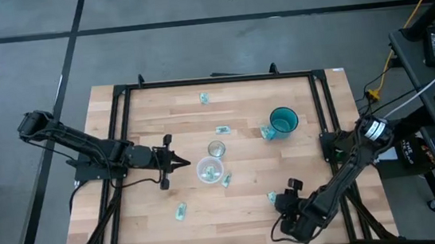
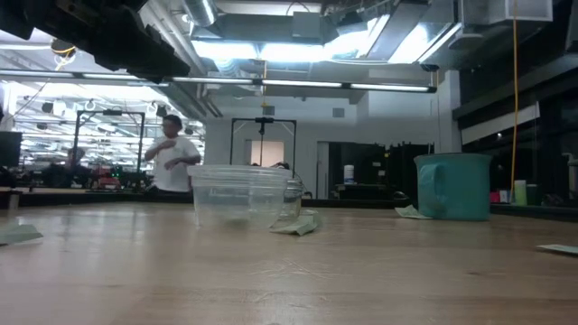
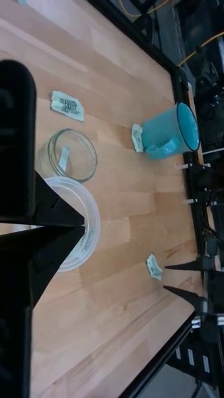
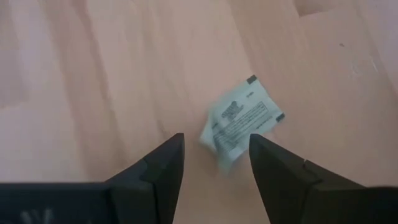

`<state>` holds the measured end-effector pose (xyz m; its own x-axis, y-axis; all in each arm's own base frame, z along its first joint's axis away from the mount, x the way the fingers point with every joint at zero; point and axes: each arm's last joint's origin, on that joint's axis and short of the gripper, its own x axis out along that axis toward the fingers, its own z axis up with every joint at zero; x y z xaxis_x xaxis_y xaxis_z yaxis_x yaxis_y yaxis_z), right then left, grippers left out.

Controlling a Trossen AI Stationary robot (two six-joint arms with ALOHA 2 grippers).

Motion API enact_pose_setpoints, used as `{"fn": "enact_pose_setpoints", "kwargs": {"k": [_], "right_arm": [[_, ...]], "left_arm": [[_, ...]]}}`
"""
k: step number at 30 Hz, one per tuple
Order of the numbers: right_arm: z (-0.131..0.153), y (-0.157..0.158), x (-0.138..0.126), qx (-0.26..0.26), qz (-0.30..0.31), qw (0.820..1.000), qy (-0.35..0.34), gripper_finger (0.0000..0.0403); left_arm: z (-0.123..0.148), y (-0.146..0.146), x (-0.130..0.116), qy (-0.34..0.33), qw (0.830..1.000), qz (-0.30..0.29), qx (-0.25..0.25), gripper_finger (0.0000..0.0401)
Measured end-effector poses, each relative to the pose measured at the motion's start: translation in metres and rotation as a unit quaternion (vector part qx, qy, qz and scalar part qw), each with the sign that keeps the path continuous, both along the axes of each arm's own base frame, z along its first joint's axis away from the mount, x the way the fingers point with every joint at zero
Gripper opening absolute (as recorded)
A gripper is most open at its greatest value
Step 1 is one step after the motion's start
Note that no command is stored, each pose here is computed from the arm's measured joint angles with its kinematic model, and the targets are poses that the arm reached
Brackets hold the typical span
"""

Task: Pick and place items into bin
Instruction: Put the transparent stevia packet into the transparent glass bin

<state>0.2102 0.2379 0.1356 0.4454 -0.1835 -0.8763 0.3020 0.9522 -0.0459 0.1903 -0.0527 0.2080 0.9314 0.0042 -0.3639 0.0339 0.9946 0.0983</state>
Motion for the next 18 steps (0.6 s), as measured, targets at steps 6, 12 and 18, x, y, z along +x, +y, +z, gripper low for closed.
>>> {"fn": "enact_pose_setpoints", "kwargs": {"k": [6,12,18], "right_arm": [[-0.017,-0.001,0.008,-0.024,0.013,1.0,0.011,0.0184],[-0.018,-0.002,0.01,-0.024,0.009,1.0,0.011,0.0178],[-0.018,-0.001,0.011,-0.018,0.009,1.0,0.015,0.0115]], "left_arm": [[0.0,0.0,0.0,0.001,1.0,0.0,0.0,0.0002],[-0.001,0.0,0.0,0.005,1.0,0.0,0.002,0.0008],[-0.002,0.0,-0.001,0.01,1.0,0.0,0.003,0.0003]]}}
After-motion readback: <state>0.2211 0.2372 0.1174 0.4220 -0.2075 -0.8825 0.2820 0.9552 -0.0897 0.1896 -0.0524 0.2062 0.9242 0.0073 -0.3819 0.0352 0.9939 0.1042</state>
